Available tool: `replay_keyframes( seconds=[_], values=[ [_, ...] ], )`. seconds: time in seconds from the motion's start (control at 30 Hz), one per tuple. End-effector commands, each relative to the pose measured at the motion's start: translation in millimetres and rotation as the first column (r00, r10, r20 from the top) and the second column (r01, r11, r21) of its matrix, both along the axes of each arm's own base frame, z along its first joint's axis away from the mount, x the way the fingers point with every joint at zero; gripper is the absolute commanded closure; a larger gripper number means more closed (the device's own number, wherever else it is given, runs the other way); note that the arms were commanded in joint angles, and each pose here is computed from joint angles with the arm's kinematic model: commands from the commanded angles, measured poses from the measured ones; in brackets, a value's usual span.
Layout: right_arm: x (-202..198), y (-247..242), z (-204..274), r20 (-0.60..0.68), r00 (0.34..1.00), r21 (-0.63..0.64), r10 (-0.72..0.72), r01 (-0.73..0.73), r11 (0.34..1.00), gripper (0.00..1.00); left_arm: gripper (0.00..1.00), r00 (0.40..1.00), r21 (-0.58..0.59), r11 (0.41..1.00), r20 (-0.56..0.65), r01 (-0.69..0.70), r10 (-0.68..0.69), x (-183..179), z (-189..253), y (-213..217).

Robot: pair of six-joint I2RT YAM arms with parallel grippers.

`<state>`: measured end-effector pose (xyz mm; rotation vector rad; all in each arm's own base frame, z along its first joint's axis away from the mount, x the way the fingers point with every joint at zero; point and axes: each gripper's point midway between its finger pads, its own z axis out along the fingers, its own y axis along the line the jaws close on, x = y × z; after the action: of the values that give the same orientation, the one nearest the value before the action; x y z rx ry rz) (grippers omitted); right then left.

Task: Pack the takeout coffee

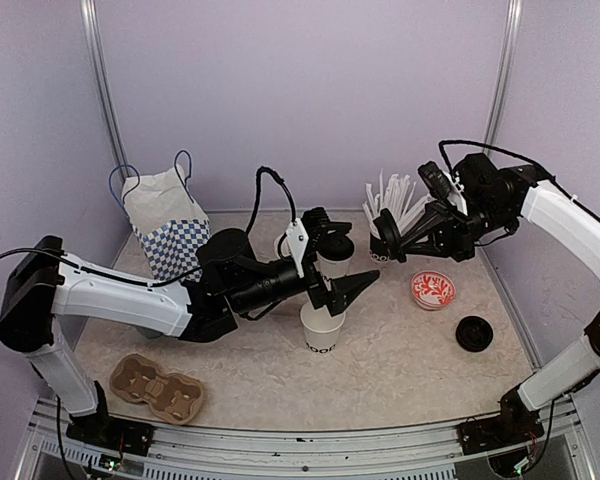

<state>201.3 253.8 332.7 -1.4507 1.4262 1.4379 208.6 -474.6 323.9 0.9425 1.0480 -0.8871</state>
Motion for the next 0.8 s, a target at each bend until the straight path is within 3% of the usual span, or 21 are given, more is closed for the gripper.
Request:
replay_keyframes(
  seconds=[0.0, 0.43, 0.77],
  values=[
    [-19.5, 3.0, 9.5, -0.012, 0.999, 0.027, 0.039, -0.039, 0.999, 1.0, 0.02, 0.997, -0.14, 0.99, 0.071, 0.03, -0.021, -5.7, 33.8, -5.5],
    [-22.3, 4.8, 9.4, -0.024, 0.999, 0.023, 0.046, -0.045, 0.999, 0.99, 0.03, 0.997, -0.138, 0.989, 0.069, 0.052, -0.043, 0.1, 16.8, -33.1],
    [-22.3, 5.2, 8.3, -0.029, 0.999, 0.02, 0.046, -0.046, 0.999, 0.99, 0.12, 0.996, -0.141, 0.988, 0.068, 0.066, -0.057, 2.7, 15.9, -41.1]
  ],
)
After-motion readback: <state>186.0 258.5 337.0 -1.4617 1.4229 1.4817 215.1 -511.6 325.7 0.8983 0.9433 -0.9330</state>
